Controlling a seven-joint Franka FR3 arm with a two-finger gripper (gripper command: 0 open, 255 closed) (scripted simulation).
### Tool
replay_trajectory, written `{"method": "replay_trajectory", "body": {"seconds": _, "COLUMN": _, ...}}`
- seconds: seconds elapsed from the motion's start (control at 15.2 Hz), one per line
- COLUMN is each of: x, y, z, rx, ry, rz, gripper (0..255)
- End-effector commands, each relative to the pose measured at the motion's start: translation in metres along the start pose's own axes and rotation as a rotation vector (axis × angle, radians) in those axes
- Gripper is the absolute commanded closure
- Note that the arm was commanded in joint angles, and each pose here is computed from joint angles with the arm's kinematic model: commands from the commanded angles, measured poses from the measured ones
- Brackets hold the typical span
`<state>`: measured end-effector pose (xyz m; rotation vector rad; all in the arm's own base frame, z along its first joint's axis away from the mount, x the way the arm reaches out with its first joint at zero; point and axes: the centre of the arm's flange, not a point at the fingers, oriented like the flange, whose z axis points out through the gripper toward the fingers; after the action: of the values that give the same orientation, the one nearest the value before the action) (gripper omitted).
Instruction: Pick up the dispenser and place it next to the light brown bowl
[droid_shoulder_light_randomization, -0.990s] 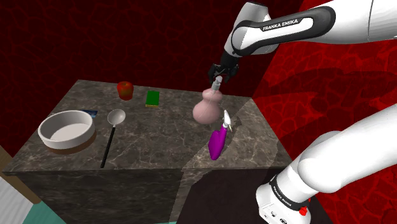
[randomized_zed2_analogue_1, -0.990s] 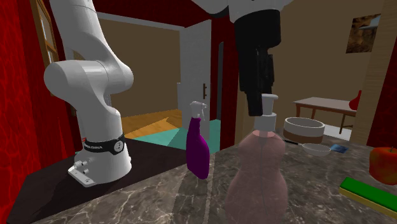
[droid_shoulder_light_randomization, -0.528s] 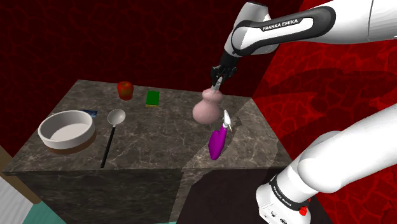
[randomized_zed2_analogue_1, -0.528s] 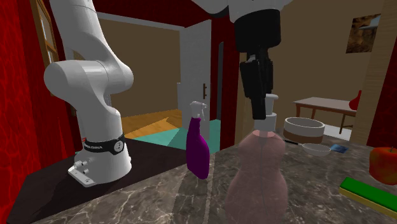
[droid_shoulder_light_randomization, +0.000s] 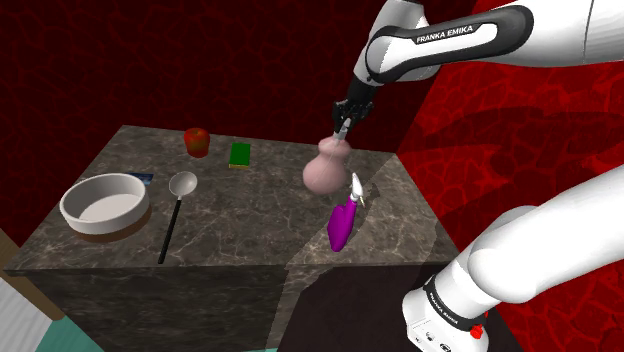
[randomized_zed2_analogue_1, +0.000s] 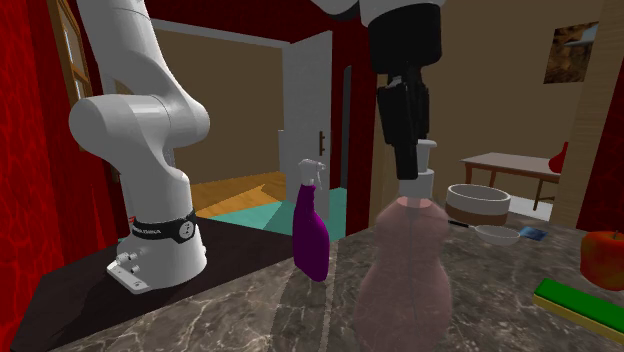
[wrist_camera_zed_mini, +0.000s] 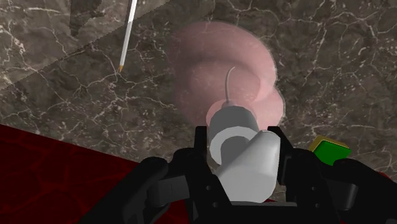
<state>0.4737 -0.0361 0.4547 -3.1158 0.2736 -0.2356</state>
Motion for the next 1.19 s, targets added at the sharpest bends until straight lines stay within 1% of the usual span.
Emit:
{"method": "replay_trajectory", "body": {"seconds": 0.0, "x": 0.002, "y": 0.0, "z": -0.011, "rx": 0.0, "ry": 0.001, "rz": 0.0, "gripper": 255}}
{"method": "replay_trajectory", "body": {"seconds": 1.12, "x": 0.016, "y": -0.002, "z": -0.099, "rx": 0.0, "ry": 0.001, "rz": 0.0, "gripper": 255}}
